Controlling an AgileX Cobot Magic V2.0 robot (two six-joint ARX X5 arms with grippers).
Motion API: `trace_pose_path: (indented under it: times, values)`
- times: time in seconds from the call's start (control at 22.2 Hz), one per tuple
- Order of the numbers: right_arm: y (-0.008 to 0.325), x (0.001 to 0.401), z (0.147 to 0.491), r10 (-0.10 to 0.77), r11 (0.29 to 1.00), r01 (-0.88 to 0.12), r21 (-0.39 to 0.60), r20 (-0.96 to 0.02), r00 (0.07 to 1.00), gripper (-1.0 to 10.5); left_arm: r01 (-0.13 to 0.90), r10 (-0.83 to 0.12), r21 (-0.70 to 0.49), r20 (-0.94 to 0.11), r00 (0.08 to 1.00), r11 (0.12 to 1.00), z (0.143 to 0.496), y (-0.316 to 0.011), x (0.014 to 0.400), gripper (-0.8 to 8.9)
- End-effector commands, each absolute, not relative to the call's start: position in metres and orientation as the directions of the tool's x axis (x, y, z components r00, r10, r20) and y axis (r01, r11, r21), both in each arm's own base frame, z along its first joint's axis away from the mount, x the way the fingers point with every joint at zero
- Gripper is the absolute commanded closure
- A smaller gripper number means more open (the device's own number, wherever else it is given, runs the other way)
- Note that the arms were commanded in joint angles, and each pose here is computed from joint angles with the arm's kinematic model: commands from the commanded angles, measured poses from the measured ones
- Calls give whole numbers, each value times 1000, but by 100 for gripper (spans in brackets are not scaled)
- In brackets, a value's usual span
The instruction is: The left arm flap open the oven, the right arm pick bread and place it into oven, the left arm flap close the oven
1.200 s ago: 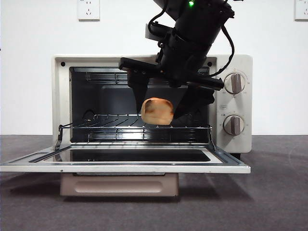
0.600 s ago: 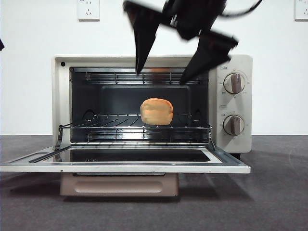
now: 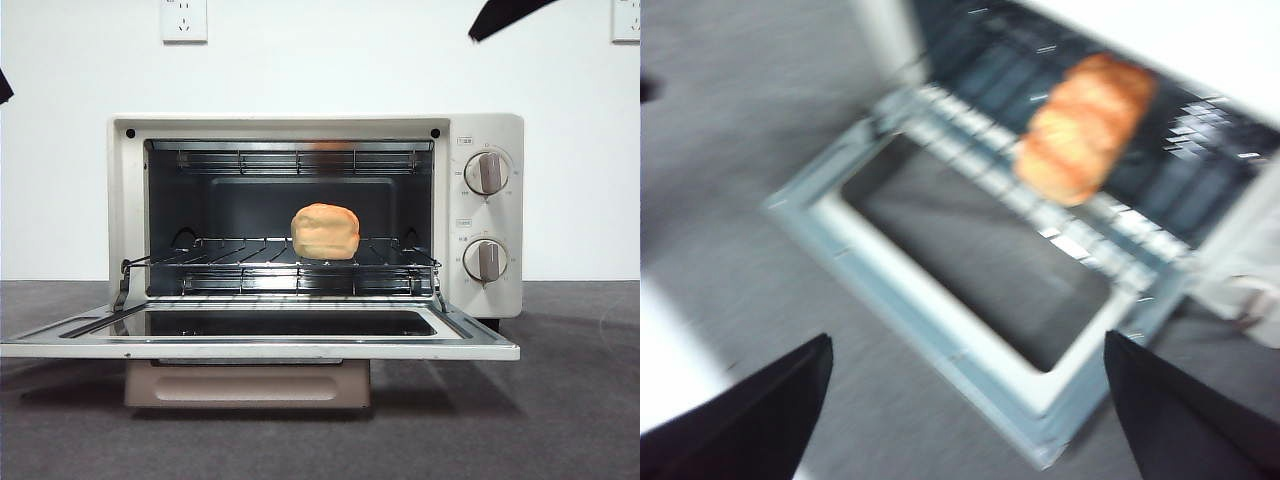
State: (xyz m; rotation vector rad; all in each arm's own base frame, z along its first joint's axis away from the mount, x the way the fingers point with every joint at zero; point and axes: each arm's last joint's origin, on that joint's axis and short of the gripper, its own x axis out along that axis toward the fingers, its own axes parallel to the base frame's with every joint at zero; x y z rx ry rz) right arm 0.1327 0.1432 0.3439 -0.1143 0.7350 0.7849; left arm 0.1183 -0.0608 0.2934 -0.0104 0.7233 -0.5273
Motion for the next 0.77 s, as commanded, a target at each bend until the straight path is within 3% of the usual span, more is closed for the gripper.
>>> trace_pose_path:
  times: [0.05, 0.41, 0.77]
  values:
    - [140, 129, 351, 638, 670, -725, 161, -625, 450, 515, 456, -464, -187, -623, 630, 870, 295, -62, 120, 797]
    - [135, 129, 353, 623, 690, -708, 150, -621, 476, 515, 454, -461, -186, -625, 630, 871, 294, -62, 120, 797]
    - [134, 128, 351, 614, 692, -706, 151, -637, 466, 515, 352, -363, -151, -639, 678, 924, 272, -55, 131, 799]
